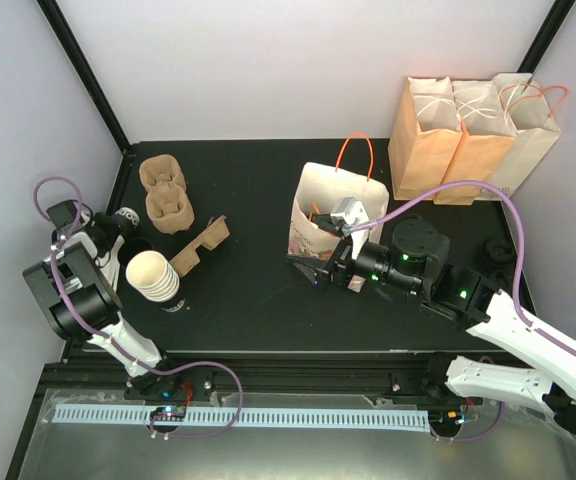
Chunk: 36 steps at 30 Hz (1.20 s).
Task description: Pack the takeout coffee
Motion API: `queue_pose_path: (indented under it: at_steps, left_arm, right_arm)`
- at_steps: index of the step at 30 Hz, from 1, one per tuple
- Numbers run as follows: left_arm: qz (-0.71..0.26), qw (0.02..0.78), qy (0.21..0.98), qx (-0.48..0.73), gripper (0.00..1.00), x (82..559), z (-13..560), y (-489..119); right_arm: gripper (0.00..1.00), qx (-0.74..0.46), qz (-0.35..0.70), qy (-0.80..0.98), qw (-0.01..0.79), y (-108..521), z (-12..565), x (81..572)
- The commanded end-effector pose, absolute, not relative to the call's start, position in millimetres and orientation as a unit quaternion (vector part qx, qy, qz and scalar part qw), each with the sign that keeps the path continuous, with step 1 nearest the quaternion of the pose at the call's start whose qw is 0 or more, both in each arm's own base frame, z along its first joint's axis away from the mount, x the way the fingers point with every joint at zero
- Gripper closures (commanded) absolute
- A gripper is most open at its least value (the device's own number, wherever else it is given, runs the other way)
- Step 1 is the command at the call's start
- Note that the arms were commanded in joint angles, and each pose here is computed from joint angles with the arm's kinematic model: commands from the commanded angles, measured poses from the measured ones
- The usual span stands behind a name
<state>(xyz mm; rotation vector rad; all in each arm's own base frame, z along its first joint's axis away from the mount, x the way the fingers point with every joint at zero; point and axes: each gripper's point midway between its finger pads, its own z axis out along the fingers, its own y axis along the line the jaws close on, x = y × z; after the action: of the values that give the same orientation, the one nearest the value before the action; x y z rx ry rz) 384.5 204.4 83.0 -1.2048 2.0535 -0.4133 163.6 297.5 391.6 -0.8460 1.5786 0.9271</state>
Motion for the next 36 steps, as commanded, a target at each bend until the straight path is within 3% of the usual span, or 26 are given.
queue_pose_path:
  at_steps: [1,6,10,22,36]
  left_arm:
    - [-0.125,0.349,0.801,-0.469,0.75,380.7,89.3,209.5]
    - [-0.11,0.347,0.807,-0.464,0.81,381.1,94.2,210.0]
    - [-0.105,0.346,0.81,-0.461,0.91,381.2,96.6,208.9]
    - [-0.059,0.312,0.851,-0.42,0.95,389.3,111.6,205.5]
    - [0.0,0.184,0.929,-0.32,0.97,379.0,113.4,177.5]
  right_arm:
    - [0.0,-0.351,0.387,0.652,0.549,292.2,401.4,162.9]
    - [0.0,-0.35,0.389,0.652,0.549,291.8,402.1,162.7]
    - [0.0,-0.351,0.391,0.652,0.547,292.8,401.2,162.1]
    - [0.0,-0.35,0.396,0.649,0.547,292.6,403.7,160.6]
    - [0.0,-0.347,0.408,0.643,0.547,291.4,406.9,156.9]
